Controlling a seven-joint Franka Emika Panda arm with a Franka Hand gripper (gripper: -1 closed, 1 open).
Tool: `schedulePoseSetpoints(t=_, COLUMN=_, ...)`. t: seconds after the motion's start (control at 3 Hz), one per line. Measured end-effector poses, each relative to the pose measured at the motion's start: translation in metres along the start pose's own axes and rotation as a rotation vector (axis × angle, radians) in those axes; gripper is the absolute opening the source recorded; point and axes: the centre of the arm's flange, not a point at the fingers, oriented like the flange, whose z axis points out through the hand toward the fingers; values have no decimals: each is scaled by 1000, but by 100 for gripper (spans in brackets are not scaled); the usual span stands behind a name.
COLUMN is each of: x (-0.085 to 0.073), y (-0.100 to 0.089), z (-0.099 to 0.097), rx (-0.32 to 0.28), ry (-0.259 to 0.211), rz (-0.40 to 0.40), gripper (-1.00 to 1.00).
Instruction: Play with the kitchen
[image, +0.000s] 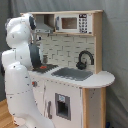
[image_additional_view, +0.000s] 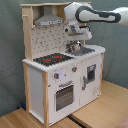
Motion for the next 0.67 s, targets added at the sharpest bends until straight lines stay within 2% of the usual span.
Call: schedulePoseSetpoints(t=0.67, x=-11, y=-1, z=24, rx=-11, ry=18, rz=-2, gripper=-100)
